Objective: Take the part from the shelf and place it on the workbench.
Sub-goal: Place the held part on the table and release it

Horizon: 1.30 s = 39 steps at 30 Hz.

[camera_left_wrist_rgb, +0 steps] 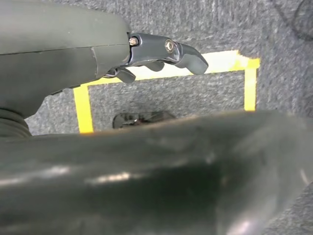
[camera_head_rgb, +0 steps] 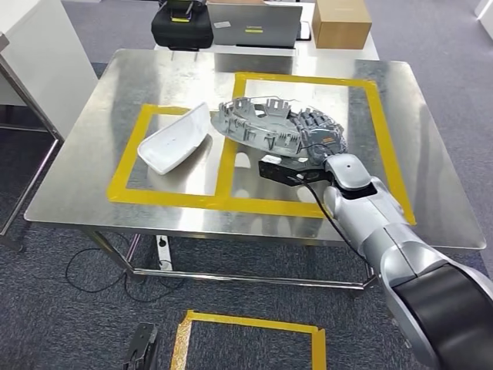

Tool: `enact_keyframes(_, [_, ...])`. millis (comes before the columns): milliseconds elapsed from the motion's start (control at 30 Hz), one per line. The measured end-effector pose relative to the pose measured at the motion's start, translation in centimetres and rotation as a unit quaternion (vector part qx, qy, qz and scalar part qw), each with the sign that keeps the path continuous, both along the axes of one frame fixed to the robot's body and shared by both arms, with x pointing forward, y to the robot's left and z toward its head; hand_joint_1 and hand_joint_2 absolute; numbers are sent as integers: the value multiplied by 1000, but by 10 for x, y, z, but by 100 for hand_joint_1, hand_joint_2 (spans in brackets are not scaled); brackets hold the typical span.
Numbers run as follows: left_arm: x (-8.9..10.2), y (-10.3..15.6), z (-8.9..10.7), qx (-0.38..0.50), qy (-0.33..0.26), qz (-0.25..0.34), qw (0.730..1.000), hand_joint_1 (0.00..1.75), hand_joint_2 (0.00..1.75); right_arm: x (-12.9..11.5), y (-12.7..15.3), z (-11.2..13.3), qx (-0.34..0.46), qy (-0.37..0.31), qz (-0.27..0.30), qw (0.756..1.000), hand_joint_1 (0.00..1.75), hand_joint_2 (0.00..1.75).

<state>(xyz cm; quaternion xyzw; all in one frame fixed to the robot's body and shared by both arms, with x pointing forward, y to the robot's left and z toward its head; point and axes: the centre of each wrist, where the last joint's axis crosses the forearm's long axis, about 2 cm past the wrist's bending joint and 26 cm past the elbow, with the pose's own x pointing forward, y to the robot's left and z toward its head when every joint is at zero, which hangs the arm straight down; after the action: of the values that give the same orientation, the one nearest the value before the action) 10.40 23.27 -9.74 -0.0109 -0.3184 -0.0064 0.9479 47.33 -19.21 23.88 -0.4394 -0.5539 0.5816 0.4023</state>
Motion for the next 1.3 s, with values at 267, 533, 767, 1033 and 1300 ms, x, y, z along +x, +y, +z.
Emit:
enact_keyframes(267, [-1,0,0,0,0,3,1000,0,0,2,-5,3,25,-4,-2,1000,0,0])
enact_keyframes(533, [-2,2,-1,0,-1,7,1000,0,0,4,-7,9,76,15,19,997,0,0])
enact_keyframes(767, [-9,6,-3,9,4,17,1000,0,0,11,-13,39,200,83,77,973,0,0])
enact_keyframes(1033, [-14,9,-4,12,5,18,1000,0,0,10,-57,55,295,38,86,951,0,0])
enact_keyframes(1300, [-17,13,-5,18,7,23,1000,0,0,-10,-80,43,353,-2,113,929,0,0])
